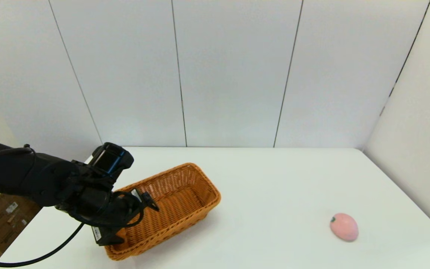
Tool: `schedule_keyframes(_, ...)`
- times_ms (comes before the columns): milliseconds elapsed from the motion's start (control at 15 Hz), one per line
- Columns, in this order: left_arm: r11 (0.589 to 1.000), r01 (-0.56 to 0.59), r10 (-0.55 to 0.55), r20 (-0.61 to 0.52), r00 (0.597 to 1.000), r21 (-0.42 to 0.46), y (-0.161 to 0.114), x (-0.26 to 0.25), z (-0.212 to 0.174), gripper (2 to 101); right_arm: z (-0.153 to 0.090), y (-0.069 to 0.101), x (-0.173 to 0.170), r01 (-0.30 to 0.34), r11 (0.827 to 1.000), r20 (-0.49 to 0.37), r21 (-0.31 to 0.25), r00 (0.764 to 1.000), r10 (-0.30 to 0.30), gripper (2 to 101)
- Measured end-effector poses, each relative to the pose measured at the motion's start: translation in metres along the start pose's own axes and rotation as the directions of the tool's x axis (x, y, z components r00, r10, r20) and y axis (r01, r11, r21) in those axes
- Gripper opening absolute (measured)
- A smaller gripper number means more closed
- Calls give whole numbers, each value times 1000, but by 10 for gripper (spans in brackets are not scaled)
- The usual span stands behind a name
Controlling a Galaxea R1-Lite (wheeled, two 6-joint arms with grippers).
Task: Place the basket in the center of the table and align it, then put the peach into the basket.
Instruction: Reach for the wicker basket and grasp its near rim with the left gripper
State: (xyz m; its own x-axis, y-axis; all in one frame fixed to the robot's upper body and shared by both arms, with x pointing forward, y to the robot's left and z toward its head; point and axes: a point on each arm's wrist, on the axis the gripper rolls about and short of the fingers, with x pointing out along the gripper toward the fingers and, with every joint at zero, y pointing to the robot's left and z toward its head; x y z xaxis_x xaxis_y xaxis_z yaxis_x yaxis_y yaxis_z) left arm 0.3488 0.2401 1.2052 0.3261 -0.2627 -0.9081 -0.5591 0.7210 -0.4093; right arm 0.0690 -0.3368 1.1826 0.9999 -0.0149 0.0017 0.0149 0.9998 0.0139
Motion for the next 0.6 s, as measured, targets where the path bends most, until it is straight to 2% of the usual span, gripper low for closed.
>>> schedule_keyframes(333,995,100,-100,79,992,12,-6,-47,3,978,0,0,0,0,1000,0,0,1000,0,971)
schedule_keyframes(600,999,48,-47,151,987,0,14,-75,10,978,0,0,0,0,1000,1,1,1000,0,971)
